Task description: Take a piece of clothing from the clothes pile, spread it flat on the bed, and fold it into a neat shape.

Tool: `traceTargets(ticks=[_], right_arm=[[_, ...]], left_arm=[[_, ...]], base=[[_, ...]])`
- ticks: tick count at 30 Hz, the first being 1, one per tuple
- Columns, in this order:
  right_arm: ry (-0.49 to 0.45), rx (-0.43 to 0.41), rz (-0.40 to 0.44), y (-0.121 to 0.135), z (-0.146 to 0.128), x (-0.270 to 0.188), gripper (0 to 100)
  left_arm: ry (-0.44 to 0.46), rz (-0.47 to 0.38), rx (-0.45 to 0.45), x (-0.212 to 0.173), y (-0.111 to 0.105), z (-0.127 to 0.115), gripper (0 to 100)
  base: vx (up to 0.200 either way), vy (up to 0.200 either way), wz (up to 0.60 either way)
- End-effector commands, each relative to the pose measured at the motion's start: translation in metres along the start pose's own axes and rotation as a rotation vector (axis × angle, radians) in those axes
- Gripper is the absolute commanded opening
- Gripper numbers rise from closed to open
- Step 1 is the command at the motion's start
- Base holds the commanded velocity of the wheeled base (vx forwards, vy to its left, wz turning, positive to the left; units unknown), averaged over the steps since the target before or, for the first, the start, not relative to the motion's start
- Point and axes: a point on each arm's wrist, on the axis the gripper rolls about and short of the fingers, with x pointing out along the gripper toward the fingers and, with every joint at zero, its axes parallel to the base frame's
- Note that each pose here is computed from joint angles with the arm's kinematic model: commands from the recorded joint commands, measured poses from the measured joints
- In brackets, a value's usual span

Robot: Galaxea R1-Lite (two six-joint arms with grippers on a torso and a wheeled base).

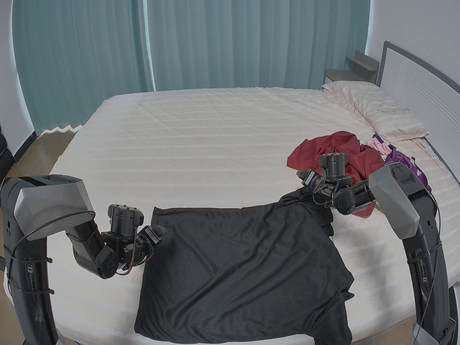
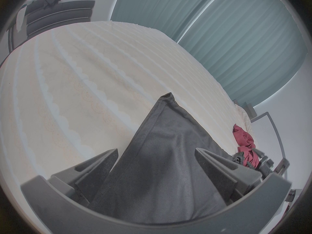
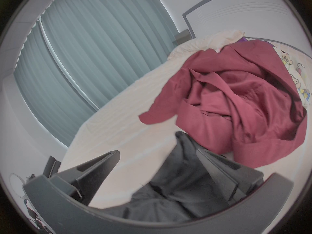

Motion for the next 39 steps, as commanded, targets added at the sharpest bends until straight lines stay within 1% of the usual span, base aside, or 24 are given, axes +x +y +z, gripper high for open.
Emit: traceTargets(ticks=[1, 7, 9, 10, 11, 12, 15, 16, 17, 18, 19, 21, 23, 25, 27, 28, 29, 33, 36, 37, 38, 39], right_arm=[[0.051, -0.014, -0.056, -0.017, -0.002, -0.010, 100], [0.112, -0.016, -0.104, -0.028, -0.010, -0.034, 100], [0.139, -0.018, -0.119, -0.030, -0.007, -0.054, 100], [0.156, -0.017, -0.123, -0.032, -0.005, -0.067, 100], [0.156, -0.017, -0.123, -0.032, -0.005, -0.067, 100], [0.193, -0.017, -0.122, -0.035, -0.005, -0.087, 100], [0.246, -0.020, -0.115, -0.042, -0.007, -0.117, 100], [0.256, -0.017, -0.110, -0.046, -0.008, -0.127, 100], [0.256, -0.017, -0.110, -0.046, -0.008, -0.127, 100], [0.259, -0.017, -0.104, -0.052, -0.008, -0.143, 100], [0.268, -0.016, -0.102, -0.056, -0.011, -0.149, 100], [0.285, -0.009, -0.109, -0.066, -0.015, -0.154, 100], [0.303, 0.001, -0.114, -0.071, -0.018, -0.155, 100], [0.317, 0.017, -0.127, -0.078, -0.020, -0.153, 100], [0.341, 0.018, -0.144, -0.084, -0.027, -0.150, 100], [0.341, 0.018, -0.144, -0.084, -0.027, -0.150, 100], [0.357, 0.016, -0.164, -0.089, -0.033, -0.147, 100], [0.380, 0.010, -0.194, -0.097, -0.039, -0.148, 100], [0.386, -0.006, -0.212, -0.100, -0.041, -0.151, 100], [0.375, -0.030, -0.231, -0.100, -0.041, -0.151, 100], [0.376, -0.035, -0.235, -0.101, -0.042, -0.150, 100], [0.365, -0.065, -0.259, -0.104, -0.042, -0.149, 100]], left_arm=[[0.005, -0.004, -0.013, -0.001, 0.001, 0.001, 100], [0.033, -0.012, -0.012, -0.002, 0.004, 0.000, 100], [0.028, -0.024, -0.007, -0.006, 0.004, 0.001, 100], [0.012, -0.044, -0.012, -0.010, 0.001, 0.004, 100], [0.012, -0.044, -0.012, -0.010, 0.001, 0.004, 100], [0.005, -0.054, -0.009, -0.018, 0.001, 0.005, 100], [0.000, -0.075, 0.015, -0.033, -0.003, 0.007, 100], [0.000, -0.078, 0.028, -0.038, -0.003, 0.007, 100], [0.000, -0.078, 0.028, -0.038, -0.003, 0.007, 100], [-0.006, -0.086, 0.041, -0.043, -0.005, 0.009, 100], [-0.005, -0.084, 0.045, -0.044, -0.005, 0.009, 100], [0.002, -0.078, 0.048, -0.046, -0.003, 0.007, 100], [0.027, -0.054, 0.054, -0.050, 0.005, -0.001, 100], [0.056, -0.037, 0.057, -0.053, 0.013, -0.007, 100], [0.092, -0.049, 0.049, -0.055, 0.018, -0.012, 100], [0.092, -0.049, 0.049, -0.055, 0.018, -0.012, 100], [0.128, -0.070, 0.043, -0.057, 0.022, -0.016, 100], [0.133, -0.072, 0.041, -0.054, 0.023, -0.019, 100], [0.144, -0.067, 0.045, -0.052, 0.024, -0.022, 100], [0.154, -0.056, 0.048, -0.049, 0.026, -0.025, 100], [0.155, -0.055, 0.048, -0.049, 0.027, -0.025, 100], [0.159, -0.049, 0.052, -0.046, 0.028, -0.027, 100]], base=[[0.000, 0.000, 0.00], [0.000, 0.000, 0.00], [0.000, 0.000, 0.00], [0.000, 0.000, 0.00], [0.000, 0.000, 0.00], [0.000, 0.000, 0.00], [0.000, 0.000, 0.00], [0.000, 0.000, 0.00], [0.000, 0.000, 0.00], [0.000, 0.000, 0.00], [0.000, 0.000, 0.00], [-0.100, 0.000, 0.00], [-0.200, 0.000, 0.00], [0.000, 0.000, 0.00], [0.000, 0.000, 0.00], [0.000, 0.000, 0.00], [0.000, 0.000, 0.00], [0.000, 0.000, 0.00], [0.000, 0.000, 0.00], [0.000, 0.000, 0.00], [0.000, 0.000, 0.00], [0.000, 0.000, 0.00]])
